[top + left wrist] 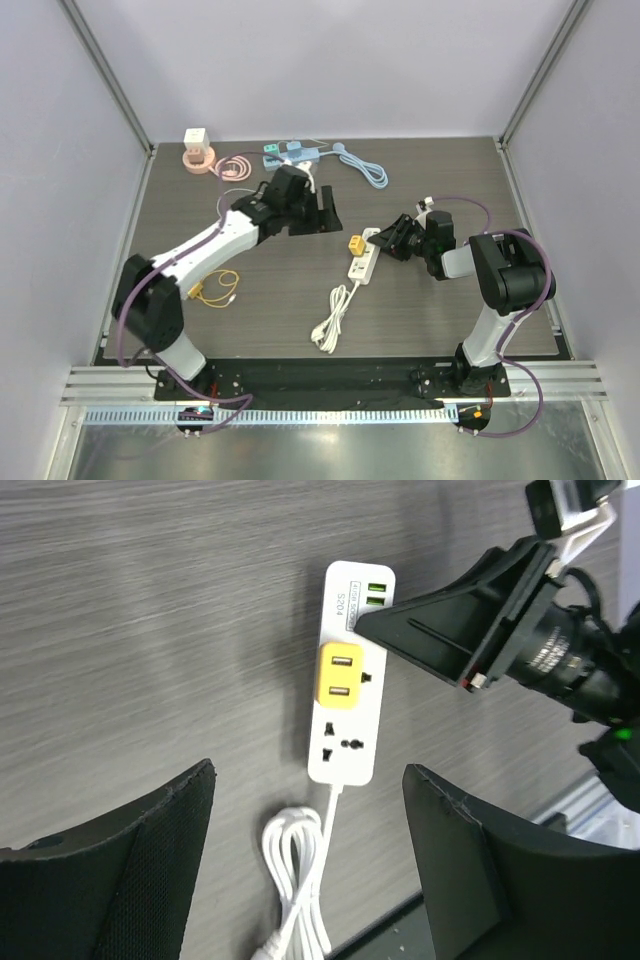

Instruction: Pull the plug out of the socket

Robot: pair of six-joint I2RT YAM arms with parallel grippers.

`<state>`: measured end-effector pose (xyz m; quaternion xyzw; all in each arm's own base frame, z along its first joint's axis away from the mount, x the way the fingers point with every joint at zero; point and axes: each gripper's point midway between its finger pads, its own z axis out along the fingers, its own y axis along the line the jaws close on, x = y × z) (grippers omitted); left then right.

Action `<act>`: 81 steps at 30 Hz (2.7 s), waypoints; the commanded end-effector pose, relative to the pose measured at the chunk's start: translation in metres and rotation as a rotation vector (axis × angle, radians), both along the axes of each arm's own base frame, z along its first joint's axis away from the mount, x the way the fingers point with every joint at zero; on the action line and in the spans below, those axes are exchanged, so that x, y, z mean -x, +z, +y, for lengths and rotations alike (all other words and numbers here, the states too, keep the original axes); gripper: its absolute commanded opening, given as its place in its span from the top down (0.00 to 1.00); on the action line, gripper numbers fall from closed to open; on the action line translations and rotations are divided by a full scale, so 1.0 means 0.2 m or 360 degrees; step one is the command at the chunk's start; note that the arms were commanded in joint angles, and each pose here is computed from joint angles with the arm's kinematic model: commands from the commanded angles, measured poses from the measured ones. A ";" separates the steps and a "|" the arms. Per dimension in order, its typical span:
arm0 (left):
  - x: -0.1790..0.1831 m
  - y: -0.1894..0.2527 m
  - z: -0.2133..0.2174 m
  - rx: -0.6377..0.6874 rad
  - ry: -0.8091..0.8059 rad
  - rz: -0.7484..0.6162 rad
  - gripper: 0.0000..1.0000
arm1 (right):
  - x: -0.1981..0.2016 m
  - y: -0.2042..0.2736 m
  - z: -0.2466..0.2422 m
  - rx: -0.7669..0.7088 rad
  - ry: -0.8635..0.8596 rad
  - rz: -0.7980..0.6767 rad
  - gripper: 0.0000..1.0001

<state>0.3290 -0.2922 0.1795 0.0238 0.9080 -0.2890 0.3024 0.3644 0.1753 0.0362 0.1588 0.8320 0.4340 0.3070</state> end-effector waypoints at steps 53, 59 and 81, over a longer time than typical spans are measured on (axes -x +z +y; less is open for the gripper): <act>-0.03 -0.48 -0.51 -0.0228 -0.0431 -0.0012 0.29 | 0.01 -0.06 -0.03 0.0060 0.0019 -0.0002 0.99; -0.02 -0.50 -0.51 -0.0231 -0.0438 0.0003 0.50 | 0.01 -0.06 -0.03 0.0060 0.0017 0.0001 0.99; -0.10 -0.20 -0.45 -0.0163 -0.0292 -0.0222 1.00 | 0.01 -0.14 -0.07 0.0159 -0.0007 0.0054 0.99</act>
